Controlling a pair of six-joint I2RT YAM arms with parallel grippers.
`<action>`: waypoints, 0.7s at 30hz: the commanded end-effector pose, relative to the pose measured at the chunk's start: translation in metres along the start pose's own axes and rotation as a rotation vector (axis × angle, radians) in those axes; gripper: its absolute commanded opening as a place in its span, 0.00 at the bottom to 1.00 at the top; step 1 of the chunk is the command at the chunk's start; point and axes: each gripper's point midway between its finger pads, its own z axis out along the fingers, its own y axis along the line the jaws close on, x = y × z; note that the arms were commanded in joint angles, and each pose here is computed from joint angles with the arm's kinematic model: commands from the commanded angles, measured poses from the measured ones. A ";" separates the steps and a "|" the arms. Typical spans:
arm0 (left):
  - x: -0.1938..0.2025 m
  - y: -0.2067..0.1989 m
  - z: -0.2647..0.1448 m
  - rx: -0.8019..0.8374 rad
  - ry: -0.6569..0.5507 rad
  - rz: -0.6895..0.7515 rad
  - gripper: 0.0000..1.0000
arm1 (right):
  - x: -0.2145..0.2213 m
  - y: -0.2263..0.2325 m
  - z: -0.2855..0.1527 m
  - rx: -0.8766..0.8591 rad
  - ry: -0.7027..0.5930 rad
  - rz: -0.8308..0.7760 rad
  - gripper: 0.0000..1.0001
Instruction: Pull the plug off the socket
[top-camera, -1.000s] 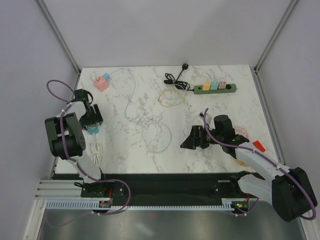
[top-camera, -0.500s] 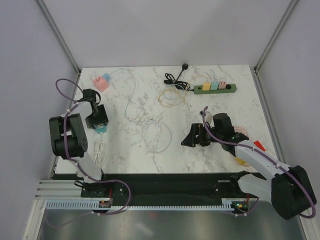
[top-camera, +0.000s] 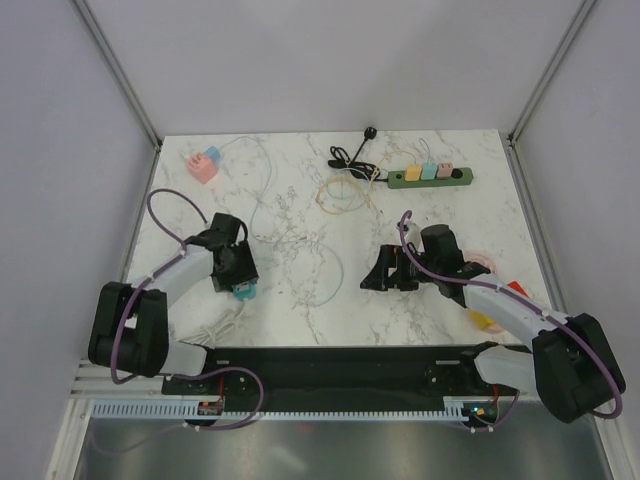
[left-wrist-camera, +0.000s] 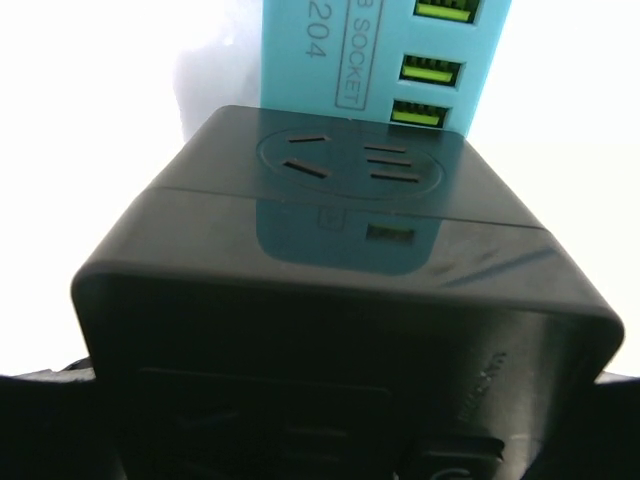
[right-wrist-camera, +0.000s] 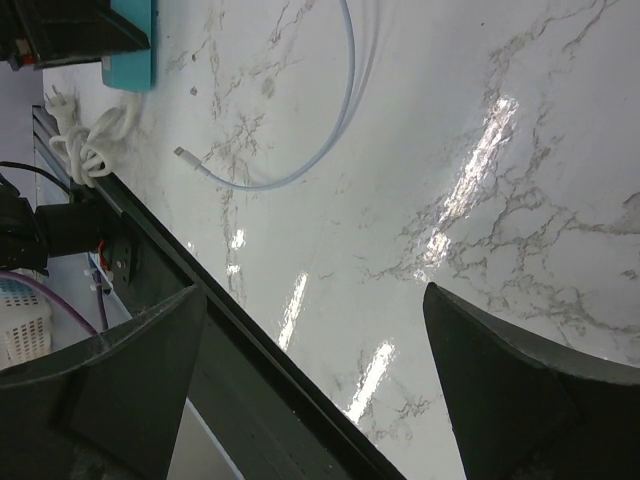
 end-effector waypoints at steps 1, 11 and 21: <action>0.017 -0.028 -0.011 0.097 0.004 -0.094 0.34 | -0.017 0.010 0.004 -0.023 -0.043 -0.024 0.98; 0.010 -0.050 -0.057 0.253 -0.035 -0.079 1.00 | -0.012 0.010 0.023 -0.019 -0.009 -0.029 0.98; -0.022 -0.051 -0.094 0.248 -0.153 0.016 1.00 | -0.021 0.054 0.043 -0.102 0.024 -0.127 0.98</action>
